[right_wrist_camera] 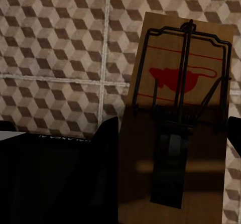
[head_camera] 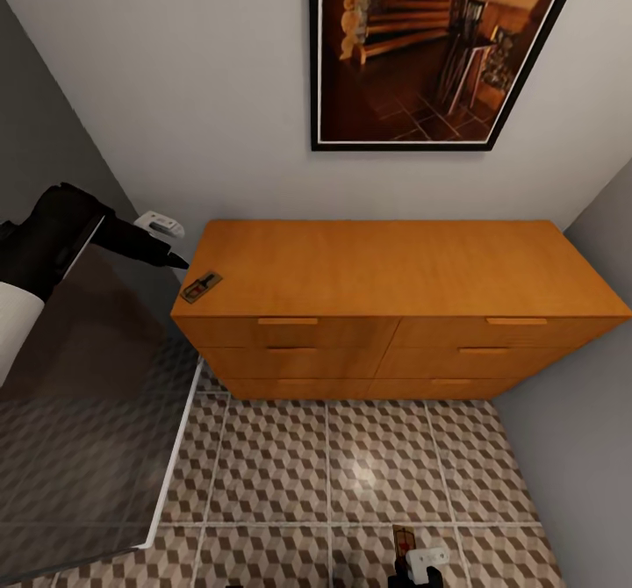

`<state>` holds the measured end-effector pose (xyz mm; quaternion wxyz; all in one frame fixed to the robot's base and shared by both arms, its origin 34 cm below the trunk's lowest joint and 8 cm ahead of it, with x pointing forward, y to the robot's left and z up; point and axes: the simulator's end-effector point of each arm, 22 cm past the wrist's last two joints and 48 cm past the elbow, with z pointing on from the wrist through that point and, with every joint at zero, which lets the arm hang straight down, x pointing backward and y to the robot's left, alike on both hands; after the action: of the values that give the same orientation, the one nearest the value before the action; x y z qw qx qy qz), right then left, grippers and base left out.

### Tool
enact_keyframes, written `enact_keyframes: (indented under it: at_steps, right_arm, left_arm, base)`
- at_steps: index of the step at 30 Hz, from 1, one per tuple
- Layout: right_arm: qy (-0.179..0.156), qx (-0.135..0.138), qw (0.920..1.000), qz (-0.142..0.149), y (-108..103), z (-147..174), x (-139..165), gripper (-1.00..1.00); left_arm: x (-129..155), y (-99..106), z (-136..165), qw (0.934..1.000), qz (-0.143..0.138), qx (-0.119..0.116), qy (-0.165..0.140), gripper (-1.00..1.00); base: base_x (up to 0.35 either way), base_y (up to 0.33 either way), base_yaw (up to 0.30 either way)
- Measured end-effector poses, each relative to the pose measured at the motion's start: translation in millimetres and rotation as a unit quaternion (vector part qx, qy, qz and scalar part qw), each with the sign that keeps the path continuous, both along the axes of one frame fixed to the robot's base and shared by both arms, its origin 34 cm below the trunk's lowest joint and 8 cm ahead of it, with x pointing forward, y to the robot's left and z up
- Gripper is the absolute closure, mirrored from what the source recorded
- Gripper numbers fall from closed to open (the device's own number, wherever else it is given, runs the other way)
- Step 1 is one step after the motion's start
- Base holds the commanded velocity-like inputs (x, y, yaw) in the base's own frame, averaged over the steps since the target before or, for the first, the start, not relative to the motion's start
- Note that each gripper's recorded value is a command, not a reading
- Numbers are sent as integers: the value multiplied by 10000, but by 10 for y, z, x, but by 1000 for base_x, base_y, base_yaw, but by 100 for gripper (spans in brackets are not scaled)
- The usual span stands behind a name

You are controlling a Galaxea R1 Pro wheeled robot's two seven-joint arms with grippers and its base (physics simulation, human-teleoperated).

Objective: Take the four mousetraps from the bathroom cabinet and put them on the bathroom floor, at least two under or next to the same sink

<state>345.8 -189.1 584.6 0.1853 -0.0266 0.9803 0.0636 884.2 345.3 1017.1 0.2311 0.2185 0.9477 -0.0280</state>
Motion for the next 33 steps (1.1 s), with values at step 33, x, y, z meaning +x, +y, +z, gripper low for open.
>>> enact_keyframes:
  at_steps: [33]
  right_arm:
    - [184,-1,9998,0,-1,-83,-156,100]
  left_arm:
    - [-38,-193,-394,9992,-59,-197,355,-100]
  base:
    - [0,0,0]
